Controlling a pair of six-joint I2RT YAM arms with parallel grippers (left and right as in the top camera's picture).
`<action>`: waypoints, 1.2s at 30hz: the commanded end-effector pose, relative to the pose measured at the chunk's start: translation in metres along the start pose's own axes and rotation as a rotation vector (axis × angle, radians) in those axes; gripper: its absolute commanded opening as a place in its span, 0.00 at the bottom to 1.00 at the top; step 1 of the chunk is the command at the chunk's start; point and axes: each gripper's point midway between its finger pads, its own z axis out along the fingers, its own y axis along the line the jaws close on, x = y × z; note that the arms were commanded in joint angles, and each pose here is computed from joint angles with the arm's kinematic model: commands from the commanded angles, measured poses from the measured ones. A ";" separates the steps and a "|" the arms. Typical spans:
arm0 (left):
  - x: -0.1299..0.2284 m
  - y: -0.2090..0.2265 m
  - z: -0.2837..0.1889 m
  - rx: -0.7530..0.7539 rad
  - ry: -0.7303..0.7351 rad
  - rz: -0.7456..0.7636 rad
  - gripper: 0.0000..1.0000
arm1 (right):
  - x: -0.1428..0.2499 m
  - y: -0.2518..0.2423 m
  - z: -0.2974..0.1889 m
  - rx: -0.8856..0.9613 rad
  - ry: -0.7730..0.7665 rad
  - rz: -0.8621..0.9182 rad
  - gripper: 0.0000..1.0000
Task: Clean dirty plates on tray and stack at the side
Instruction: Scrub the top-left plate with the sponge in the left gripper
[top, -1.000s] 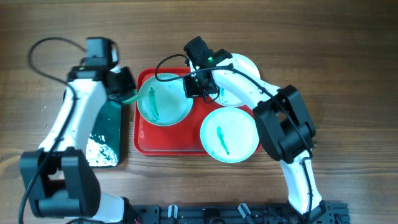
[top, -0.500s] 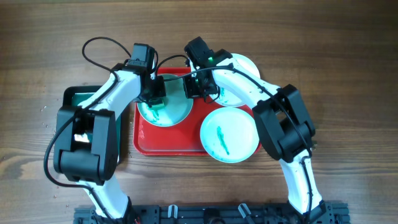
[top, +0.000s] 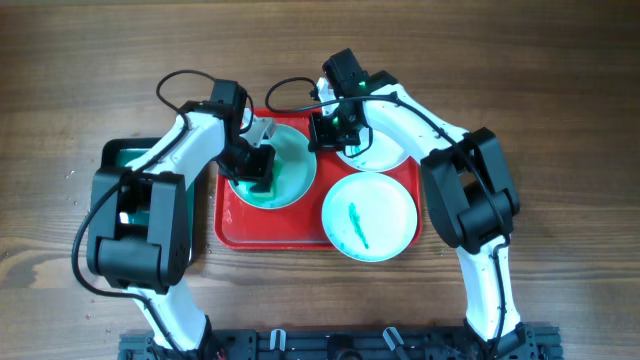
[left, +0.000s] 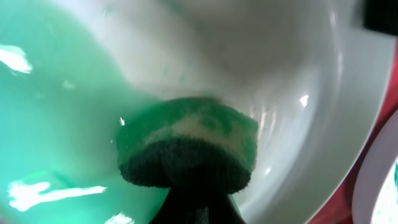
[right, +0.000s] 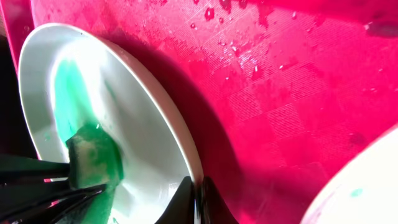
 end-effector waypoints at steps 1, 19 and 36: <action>-0.024 0.027 0.010 -0.158 -0.094 -0.084 0.04 | 0.001 0.003 0.004 -0.036 0.013 0.004 0.04; -0.009 -0.041 0.008 0.236 -0.026 -0.034 0.04 | 0.000 -0.001 0.004 -0.016 0.005 0.004 0.04; -0.045 0.092 -0.018 -0.530 -0.291 -0.378 0.04 | -0.001 -0.001 0.004 -0.013 0.002 0.003 0.04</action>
